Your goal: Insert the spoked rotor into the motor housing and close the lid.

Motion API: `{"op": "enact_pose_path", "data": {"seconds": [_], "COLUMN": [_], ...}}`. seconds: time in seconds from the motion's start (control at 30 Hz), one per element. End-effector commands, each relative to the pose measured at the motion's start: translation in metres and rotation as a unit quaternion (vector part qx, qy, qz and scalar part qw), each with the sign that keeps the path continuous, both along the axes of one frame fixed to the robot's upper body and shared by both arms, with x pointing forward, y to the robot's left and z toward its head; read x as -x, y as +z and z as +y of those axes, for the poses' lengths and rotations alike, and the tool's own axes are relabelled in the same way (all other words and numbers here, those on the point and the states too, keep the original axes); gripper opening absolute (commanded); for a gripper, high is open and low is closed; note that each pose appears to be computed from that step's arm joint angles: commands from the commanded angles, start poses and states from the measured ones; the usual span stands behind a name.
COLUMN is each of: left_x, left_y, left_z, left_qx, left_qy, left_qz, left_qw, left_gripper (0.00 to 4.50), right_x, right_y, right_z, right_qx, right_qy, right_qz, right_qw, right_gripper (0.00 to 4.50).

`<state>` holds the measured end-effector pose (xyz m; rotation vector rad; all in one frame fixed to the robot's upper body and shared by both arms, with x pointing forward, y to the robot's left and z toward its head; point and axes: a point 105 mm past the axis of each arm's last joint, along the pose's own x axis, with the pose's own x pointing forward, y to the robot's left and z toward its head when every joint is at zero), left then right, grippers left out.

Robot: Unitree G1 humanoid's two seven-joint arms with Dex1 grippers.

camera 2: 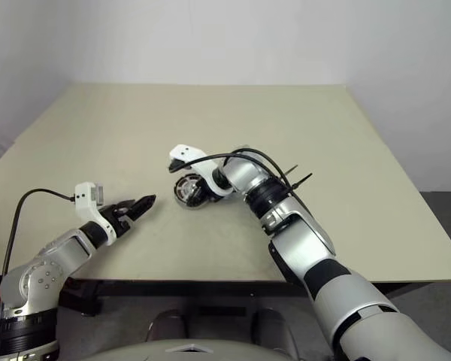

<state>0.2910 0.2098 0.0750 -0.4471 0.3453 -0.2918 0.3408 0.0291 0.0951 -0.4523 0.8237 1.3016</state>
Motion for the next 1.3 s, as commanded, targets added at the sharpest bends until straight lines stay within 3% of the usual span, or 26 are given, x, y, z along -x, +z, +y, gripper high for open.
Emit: {"op": "enact_pose_path", "data": {"seconds": [0.03,0.07,0.2,0.33,0.47,0.63,0.8,1.1,1.2,1.3], "left_x": [-0.004,-0.005,-0.008,-0.013,-0.019,-0.026,-0.03,-0.04,-0.041,-0.041], "left_y": [0.016,0.016,0.017,0.017,0.019,0.022,0.024,0.022,0.022,0.021], "left_z": [0.003,0.003,0.001,-0.003,-0.007,-0.009,-0.006,-0.013,-0.013,-0.011], "left_qx": [-0.004,-0.004,-0.004,-0.002,-0.002,-0.017,-0.025,-0.029,-0.029,-0.031], "left_qy": [0.003,0.003,-0.003,-0.016,-0.027,-0.047,-0.062,-0.08,-0.082,-0.083], "left_qz": [-0.03,-0.03,-0.031,-0.031,-0.036,-0.041,-0.037,-0.029,-0.029,-0.027], "left_qw": [1.0,1.0,1.0,0.999,0.999,0.998,0.997,0.996,0.996,0.996], "left_gripper": [4.5,4.5,4.5,4.5,4.5,4.5,4.5,4.5,4.5,4.5], "right_x": [0.002,0.002,0.003,0.007,-0.004,-0.05,-0.072,-0.08,-0.074,-0.058], "right_y": [0.009,0.011,0.038,0.086,0.116,0.105,0.092,0.088,0.07,0.033], "right_z": [0.002,0.003,0.013,0.027,0.026,-0.015,-0.07,-0.14,-0.153,-0.165], "right_qx": [0.023,0.022,-0.031,-0.122,-0.201,-0.17,-0.138,-0.081,-0.054,-0.013], "right_qy": [0.022,0.024,0.028,0.05,0.052,-0.006,-0.058,-0.113,-0.112,-0.09], "right_qz": [-0.022,-0.024,-0.02,-0.03,-0.091,-0.249,-0.302,-0.377,-0.359,-0.317], "right_qw": [0.999,0.999,0.999,0.991,0.974,0.954,0.941,0.916,0.925,0.944], "right_gripper": [2.58,2.93,2.93,2.93,2.93,2.93,2.93,0.02,0.02,0.02]}}
